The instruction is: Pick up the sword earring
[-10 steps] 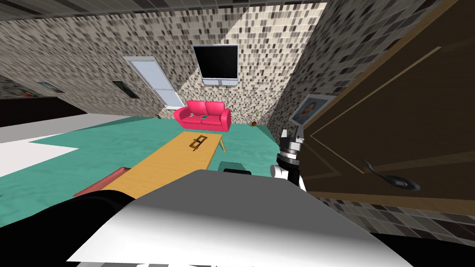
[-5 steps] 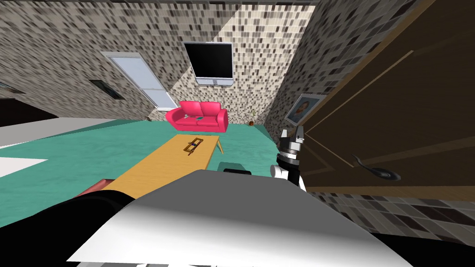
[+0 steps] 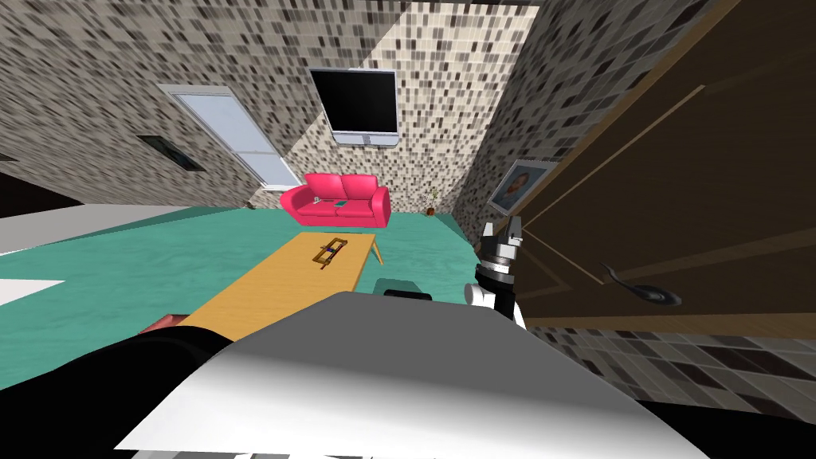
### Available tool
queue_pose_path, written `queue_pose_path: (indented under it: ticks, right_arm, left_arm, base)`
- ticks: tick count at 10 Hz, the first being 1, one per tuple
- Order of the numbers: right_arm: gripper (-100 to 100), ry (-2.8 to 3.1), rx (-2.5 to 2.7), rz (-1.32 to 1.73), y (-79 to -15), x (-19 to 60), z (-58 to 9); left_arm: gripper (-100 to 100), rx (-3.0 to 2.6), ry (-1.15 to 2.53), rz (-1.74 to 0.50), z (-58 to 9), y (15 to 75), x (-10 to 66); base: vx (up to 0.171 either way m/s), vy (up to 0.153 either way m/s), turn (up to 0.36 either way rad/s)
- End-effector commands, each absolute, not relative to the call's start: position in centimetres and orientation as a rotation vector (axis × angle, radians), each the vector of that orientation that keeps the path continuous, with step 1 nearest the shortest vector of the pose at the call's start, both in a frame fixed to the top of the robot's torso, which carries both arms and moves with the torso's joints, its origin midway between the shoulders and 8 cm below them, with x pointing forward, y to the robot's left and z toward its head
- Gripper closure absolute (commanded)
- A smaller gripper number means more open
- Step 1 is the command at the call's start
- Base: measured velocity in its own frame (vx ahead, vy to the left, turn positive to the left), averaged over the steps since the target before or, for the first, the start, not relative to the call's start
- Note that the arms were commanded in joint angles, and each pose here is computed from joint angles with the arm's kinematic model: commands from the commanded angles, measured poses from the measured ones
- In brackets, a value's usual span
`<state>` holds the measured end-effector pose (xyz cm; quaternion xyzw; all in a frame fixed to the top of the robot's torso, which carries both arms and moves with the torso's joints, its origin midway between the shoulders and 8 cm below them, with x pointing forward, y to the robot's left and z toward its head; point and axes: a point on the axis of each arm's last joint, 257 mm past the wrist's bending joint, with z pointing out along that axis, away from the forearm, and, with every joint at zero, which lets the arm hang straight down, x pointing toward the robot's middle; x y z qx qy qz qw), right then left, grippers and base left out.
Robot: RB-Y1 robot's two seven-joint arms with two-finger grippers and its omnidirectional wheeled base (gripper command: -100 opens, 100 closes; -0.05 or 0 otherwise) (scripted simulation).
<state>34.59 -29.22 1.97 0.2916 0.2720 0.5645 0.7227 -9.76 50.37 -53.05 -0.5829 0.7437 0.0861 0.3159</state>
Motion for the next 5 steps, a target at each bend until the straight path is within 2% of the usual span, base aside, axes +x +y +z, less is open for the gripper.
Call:
queue_pose_path:
  ticks: [1,3,4,5]
  right_arm:
    - [0,0.601,0.644,1.247,-29.22,34.59,1.97]
    - [0,0.600,0.644,1.247,-29.22,34.59,1.97]
    - [0,0.601,0.644,1.247,-29.22,34.59,1.97]
    - [0,0.601,0.644,1.247,-29.22,34.59,1.97]
  left_arm:
    - [-100,-1.538,1.954,0.224,-53.67,50.56,-9.14]
    - [-100,-1.538,1.955,0.222,-53.92,50.49,-9.03]
    - [100,-1.540,1.954,0.222,-53.97,50.49,-9.01]
    - [100,-1.540,1.954,0.222,-53.96,50.49,-9.01]
  base:
    - [-0.023,0.023,-0.008]
    - [-0.014,0.013,-0.001]
    - [0.000,0.000,0.000]
    - [-0.001,0.000,0.012]
